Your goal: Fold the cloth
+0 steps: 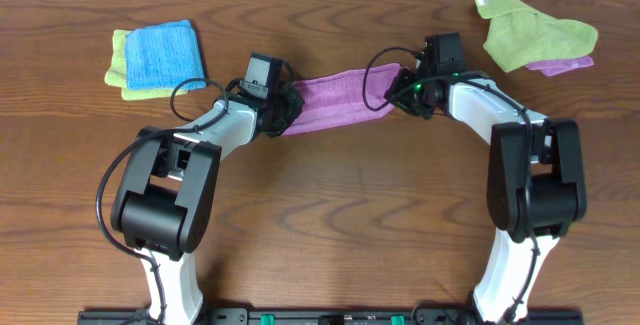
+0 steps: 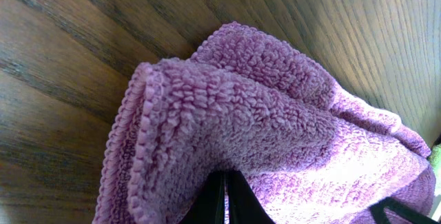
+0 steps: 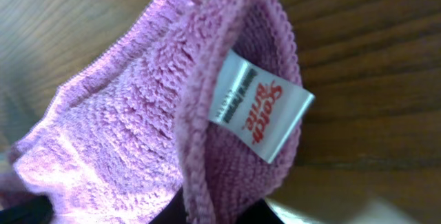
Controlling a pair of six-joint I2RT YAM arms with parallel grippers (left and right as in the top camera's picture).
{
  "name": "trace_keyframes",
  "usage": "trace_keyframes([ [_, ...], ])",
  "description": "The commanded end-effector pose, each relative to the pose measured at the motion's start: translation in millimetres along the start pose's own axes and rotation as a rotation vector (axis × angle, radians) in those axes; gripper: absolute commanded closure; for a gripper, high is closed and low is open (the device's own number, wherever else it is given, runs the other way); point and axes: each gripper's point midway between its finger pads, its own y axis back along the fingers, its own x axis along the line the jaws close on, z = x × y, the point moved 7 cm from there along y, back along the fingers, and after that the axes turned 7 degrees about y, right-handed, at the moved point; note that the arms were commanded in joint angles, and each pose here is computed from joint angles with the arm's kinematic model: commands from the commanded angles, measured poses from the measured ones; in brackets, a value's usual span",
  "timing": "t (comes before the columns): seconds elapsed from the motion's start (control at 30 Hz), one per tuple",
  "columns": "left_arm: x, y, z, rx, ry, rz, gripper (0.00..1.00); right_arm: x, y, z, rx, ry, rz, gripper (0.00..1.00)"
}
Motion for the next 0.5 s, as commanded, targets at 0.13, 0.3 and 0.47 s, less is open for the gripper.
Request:
trace_keyframes([
  [0.13,12.9,-6.4,0.1,0.004,0.022,0.059,0.94,-6.2,11.4,8.6,-0.049,0.054,-0.028,0.99],
  [0.3,12.2,-6.5,-1.6,0.019,0.022,0.052,0.94,18.8,44.1,22.4,-0.142,0.158,0.026,0.99],
  [0.47,11.7,-6.5,-2.5,0.028,0.022,0.048,0.94,47.8,52.4,12.2,-0.126,0.242,0.105,0.99],
])
